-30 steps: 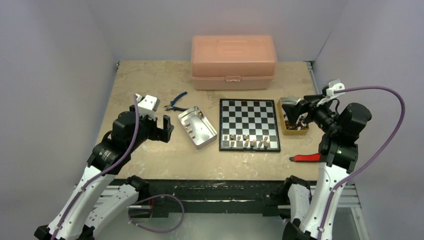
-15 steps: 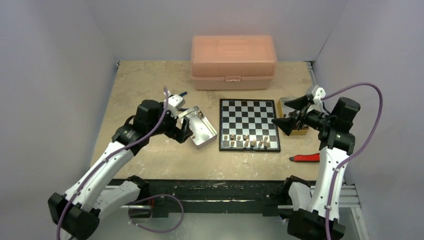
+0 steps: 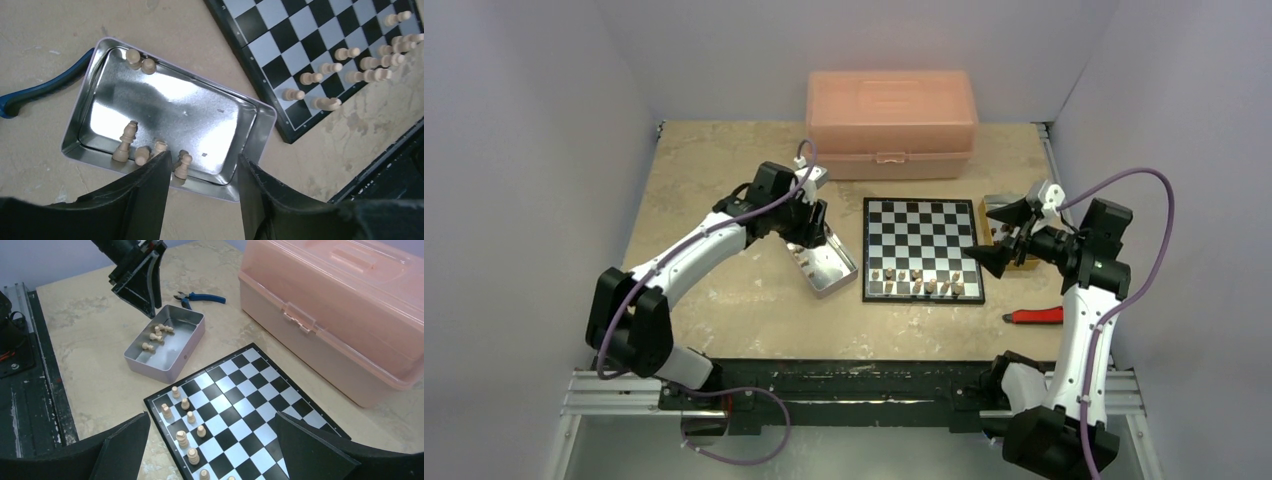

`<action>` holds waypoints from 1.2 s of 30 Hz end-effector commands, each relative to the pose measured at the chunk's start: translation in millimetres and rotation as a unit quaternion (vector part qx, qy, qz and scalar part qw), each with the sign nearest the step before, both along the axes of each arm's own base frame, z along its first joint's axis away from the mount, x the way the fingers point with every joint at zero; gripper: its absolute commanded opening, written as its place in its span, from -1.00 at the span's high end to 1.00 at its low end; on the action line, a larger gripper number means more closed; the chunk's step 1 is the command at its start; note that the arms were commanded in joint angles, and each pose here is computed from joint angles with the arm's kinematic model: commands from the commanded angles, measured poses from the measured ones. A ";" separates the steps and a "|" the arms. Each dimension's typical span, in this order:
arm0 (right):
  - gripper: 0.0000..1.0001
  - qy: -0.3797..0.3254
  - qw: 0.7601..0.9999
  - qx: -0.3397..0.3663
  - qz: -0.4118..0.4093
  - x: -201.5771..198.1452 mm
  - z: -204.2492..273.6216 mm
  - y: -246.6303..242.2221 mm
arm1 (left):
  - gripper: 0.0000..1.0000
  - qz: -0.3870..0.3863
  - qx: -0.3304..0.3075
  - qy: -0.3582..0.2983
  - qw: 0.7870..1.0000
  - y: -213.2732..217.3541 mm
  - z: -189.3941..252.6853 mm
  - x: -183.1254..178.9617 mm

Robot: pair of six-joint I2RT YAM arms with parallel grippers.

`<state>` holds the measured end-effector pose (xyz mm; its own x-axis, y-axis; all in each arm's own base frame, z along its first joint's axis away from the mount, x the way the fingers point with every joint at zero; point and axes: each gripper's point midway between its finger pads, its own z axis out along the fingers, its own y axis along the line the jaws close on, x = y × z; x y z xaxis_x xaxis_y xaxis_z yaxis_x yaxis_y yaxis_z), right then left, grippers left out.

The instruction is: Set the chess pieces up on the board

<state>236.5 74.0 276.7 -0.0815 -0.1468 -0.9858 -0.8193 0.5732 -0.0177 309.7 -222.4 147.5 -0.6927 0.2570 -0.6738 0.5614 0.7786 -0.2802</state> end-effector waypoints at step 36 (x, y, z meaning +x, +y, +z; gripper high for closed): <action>-0.98 0.036 0.998 -0.016 -0.042 19.2 -16.7 -9.0 | 0.41 -0.102 0.307 0.102 0.941 18.5 -99.8 18.9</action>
<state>254.2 64.1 258.5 -0.1802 -0.1669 -0.9694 -0.7638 0.6447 0.0310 312.6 -201.6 42.3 -0.7094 0.6781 -0.1921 0.6877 0.7257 0.0220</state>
